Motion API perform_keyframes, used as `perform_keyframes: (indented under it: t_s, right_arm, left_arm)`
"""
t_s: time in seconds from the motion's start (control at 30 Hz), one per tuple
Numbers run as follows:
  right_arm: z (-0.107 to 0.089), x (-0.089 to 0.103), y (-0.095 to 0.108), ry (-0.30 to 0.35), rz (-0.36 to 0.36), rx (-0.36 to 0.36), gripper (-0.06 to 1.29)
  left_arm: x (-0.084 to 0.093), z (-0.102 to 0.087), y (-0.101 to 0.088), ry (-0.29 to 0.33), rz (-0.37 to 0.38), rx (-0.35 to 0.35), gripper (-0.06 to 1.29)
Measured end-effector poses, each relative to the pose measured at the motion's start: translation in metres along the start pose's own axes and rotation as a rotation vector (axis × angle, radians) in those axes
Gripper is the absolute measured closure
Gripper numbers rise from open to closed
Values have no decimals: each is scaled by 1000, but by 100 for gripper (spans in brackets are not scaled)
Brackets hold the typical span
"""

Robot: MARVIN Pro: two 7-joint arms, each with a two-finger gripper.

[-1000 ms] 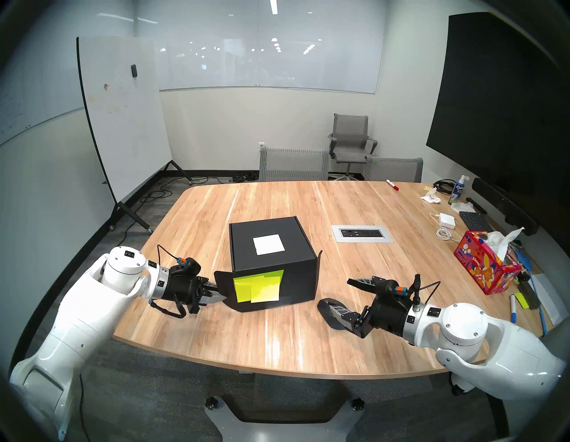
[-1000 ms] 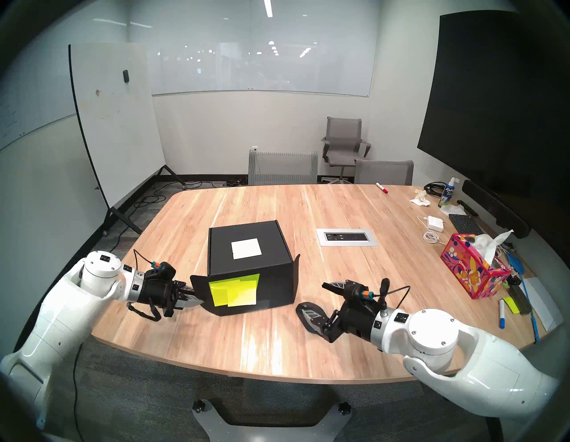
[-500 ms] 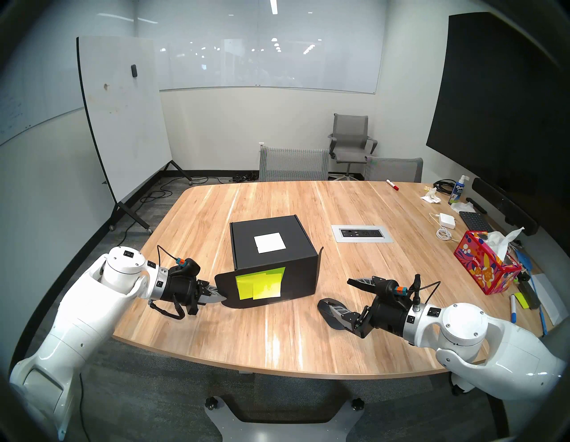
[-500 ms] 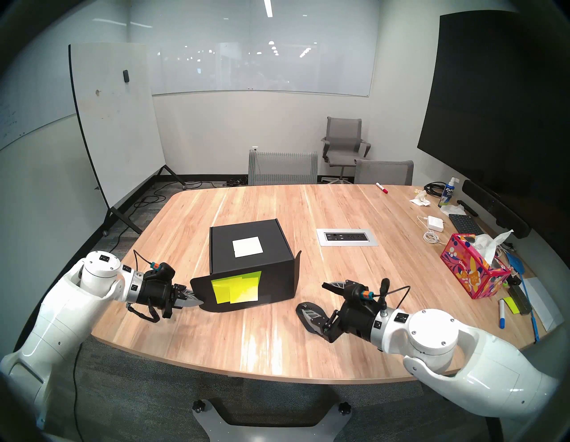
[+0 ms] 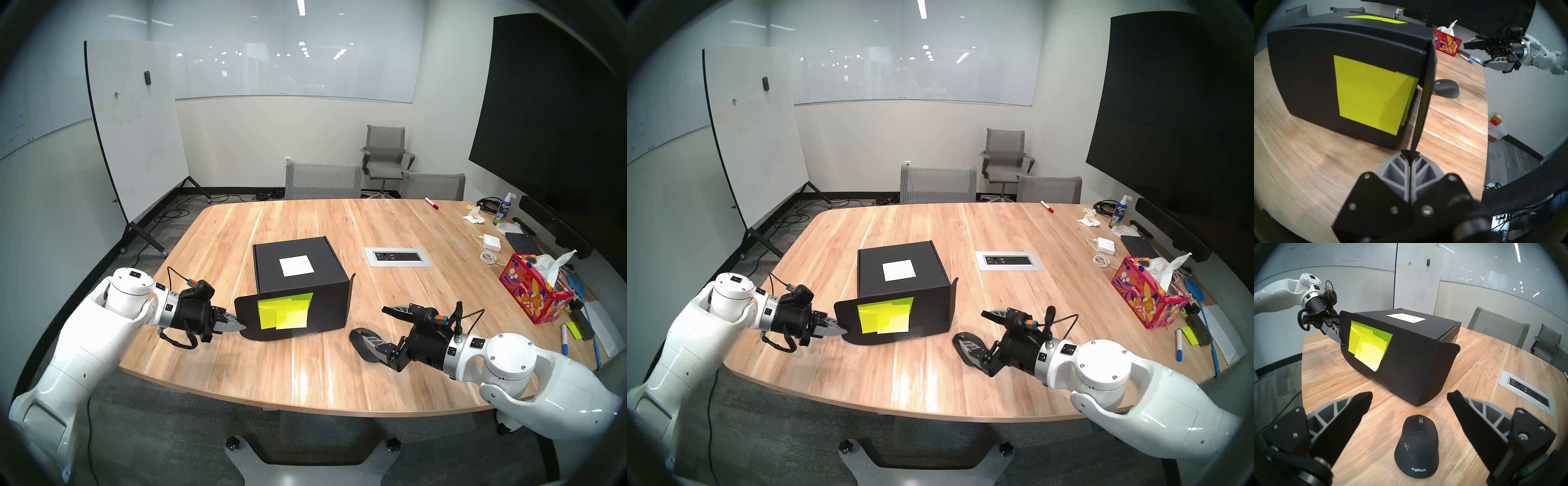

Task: Open the box and place the mouse inside

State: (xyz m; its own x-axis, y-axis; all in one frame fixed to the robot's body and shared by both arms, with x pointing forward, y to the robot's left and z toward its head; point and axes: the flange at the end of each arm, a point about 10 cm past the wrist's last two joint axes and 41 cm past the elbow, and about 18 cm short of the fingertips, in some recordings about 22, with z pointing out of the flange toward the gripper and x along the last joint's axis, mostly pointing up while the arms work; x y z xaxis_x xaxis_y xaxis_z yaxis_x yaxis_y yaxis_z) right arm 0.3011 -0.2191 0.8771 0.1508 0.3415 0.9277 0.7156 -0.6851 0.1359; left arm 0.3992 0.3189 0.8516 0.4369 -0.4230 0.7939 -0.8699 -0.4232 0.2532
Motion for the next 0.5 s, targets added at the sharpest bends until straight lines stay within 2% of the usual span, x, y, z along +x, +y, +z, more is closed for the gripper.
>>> perform_keyframes:
  t_s: [0.33, 0.5]
  right_arm:
    - [0, 0, 0, 0, 0, 0, 4]
    - [0, 0, 0, 0, 0, 0, 4]
  left_arm:
    - [8, -11, 4, 21, -50, -17, 125]
    - [15, -16, 5, 40, -67, 6, 125]
